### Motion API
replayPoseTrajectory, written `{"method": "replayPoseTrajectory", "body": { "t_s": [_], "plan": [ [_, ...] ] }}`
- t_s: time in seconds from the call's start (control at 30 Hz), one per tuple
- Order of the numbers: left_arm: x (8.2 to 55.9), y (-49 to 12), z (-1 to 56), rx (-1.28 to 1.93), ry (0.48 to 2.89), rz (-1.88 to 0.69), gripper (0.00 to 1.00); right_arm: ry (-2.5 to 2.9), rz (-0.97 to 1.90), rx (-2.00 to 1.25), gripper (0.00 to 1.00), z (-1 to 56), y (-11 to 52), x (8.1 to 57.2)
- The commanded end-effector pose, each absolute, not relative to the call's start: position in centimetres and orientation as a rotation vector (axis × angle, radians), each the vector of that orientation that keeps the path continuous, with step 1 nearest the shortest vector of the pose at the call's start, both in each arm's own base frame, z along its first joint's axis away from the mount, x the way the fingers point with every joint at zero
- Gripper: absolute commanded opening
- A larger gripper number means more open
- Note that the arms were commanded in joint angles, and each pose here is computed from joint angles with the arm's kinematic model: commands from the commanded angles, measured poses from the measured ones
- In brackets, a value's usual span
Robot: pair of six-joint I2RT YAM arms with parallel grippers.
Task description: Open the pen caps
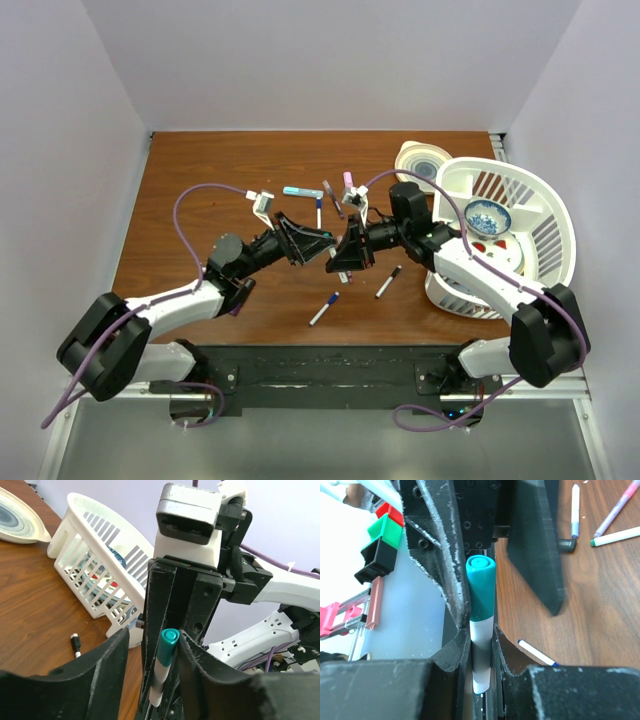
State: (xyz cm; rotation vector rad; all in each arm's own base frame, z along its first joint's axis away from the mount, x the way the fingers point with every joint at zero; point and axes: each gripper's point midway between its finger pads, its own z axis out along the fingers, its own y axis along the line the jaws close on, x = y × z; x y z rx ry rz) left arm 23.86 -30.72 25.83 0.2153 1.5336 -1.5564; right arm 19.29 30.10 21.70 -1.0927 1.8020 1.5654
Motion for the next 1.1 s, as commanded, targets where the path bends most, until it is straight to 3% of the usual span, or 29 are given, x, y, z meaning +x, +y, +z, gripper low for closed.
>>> {"method": "replayPoseTrajectory", "body": {
  "t_s": [0.0,0.1,0.17,0.2,0.33,0.57,0.87,1.07],
  "plan": [
    [23.4,-31.1,29.4,0.281,1.392,-1.599,0.40,1.765,1.582,-1.107,0.00,21.9,30.3,19.4],
    [22.9,-31.4,29.5,0.299,1.380,-1.634,0.23,1.771,1.583,-1.104,0.00,21.7,30.3,19.4],
    [22.6,-31.5,29.5,0.310,1.379,-1.652,0.03,1.777,1.582,-1.098,0.00,21.6,30.2,19.6],
    [22.5,-31.5,29.5,0.311,1.380,-1.655,0.00,1.779,1.584,-1.096,0.00,21.5,30.2,19.6],
    [23.2,-30.8,29.7,0.296,1.375,-1.605,0.00,1.798,1.596,-1.085,0.00,21.0,30.3,19.9],
    [36.0,-17.9,30.9,-0.223,1.352,-1.057,0.00,1.839,1.642,-1.032,0.00,19.5,30.4,19.6],
    [42.9,-11.1,30.1,-0.420,1.342,-1.007,0.00,1.929,1.629,-1.022,0.00,17.4,30.9,20.3],
    [48.4,-1.9,16.2,-0.869,1.733,-0.657,0.00,1.954,1.521,-1.075,0.00,16.6,30.5,21.2]
  ]
}}
